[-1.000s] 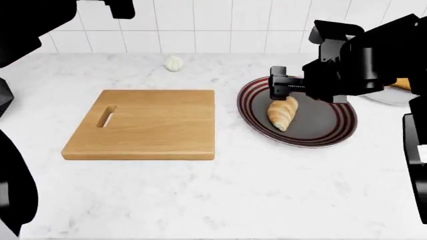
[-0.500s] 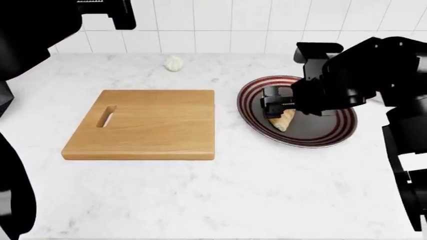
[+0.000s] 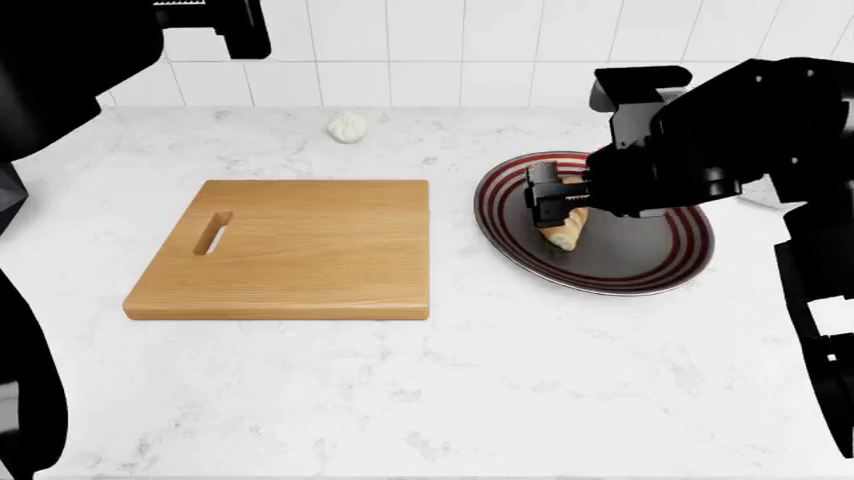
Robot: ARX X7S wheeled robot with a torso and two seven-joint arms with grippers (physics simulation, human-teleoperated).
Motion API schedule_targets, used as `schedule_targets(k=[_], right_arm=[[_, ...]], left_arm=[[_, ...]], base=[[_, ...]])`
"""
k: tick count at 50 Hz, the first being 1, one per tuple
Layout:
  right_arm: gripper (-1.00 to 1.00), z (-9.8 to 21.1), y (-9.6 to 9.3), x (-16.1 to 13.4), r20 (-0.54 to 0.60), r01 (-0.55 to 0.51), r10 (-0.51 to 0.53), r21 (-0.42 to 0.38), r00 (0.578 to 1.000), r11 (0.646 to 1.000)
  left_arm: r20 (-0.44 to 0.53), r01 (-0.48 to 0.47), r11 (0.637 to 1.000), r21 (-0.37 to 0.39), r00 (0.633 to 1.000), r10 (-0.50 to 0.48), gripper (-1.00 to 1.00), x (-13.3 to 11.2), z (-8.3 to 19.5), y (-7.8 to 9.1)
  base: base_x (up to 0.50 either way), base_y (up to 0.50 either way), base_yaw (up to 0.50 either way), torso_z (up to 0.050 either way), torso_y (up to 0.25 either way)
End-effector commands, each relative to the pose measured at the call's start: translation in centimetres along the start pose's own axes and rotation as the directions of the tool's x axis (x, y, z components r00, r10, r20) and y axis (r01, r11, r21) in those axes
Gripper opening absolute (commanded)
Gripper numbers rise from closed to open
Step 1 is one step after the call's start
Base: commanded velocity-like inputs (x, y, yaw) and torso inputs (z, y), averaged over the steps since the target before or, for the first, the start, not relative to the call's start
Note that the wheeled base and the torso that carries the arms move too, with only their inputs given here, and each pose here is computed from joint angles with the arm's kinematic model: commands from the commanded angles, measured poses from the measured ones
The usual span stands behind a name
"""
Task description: From the different types of pastries on the counter, select a croissant and place it on the cutting board. Then retrieve a jar of jam from the cabinet and place it alongside the croissant on the cutting board.
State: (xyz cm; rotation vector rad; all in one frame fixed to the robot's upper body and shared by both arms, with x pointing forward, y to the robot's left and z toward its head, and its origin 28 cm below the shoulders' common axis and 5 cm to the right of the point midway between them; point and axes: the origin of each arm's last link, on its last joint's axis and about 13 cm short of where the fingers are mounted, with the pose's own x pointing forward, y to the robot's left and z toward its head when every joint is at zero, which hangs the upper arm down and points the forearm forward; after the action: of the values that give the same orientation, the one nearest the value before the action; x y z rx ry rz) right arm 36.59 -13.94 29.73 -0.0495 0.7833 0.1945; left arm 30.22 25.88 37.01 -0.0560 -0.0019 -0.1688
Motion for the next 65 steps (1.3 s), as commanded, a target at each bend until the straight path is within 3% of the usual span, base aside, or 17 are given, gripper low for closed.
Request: schedule_targets(k=[1, 10, 17, 24, 36, 57, 65], right_arm=[[-1.00, 1.7, 0.3, -2.1, 0.075, -0.001, 0.003, -0.034, 0.997, 0.999], [-1.00, 3.9, 2.0, -2.7, 0.142, -0.061, 0.076, -0.101, 0.987, 0.993], [-1.00, 4.8, 4.5, -0.8, 0.134, -0.158, 0.184, -0.185, 0.974, 0.970], [-1.00, 5.2, 7.7, 1.7, 0.110, -0.269, 0.309, -0.278, 0.945, 0.922], [-1.00, 5.4, 12.0, 1.0, 0.104, -0.390, 0.470, -0.418, 0.877, 0.820], [-1.00, 5.9, 15.5, -1.0, 0.122, -0.461, 0.627, -0.573, 0.769, 0.677], [-1.00, 6.4, 16.0, -1.8, 0.149, -0.463, 0.652, -0.589, 0.743, 0.662]], left_arm=[[0.014, 0.002, 1.000, -0.007, 1.000, -0.002, 1.00, -0.3, 0.4, 0.0], [0.027, -0.001, 1.000, -0.010, 1.000, 0.001, 1.00, -0.9, 0.9, 0.1], [0.032, -0.005, 1.000, -0.012, 0.999, 0.005, 1.00, -0.9, 0.9, 0.2], [0.032, -0.009, 1.000, -0.012, 0.999, 0.009, 1.00, -1.0, 0.9, 0.3], [0.042, -0.044, 0.999, -0.004, 0.998, 0.044, 1.00, -2.4, 1.6, 1.0], [0.098, -0.110, 0.994, 0.018, 0.989, 0.108, 1.00, -5.7, 4.0, 1.9], [0.138, -0.113, 0.993, 0.015, 0.984, 0.110, 1.00, -7.3, 5.1, 2.1]], base=[[0.00, 0.00, 0.00, 0.000, 0.000], [0.00, 0.00, 0.00, 0.000, 0.000], [0.00, 0.00, 0.00, 0.000, 0.000], [0.00, 0.00, 0.00, 0.000, 0.000], [0.00, 0.00, 0.00, 0.000, 0.000], [0.00, 0.00, 0.00, 0.000, 0.000], [0.00, 0.00, 0.00, 0.000, 0.000]])
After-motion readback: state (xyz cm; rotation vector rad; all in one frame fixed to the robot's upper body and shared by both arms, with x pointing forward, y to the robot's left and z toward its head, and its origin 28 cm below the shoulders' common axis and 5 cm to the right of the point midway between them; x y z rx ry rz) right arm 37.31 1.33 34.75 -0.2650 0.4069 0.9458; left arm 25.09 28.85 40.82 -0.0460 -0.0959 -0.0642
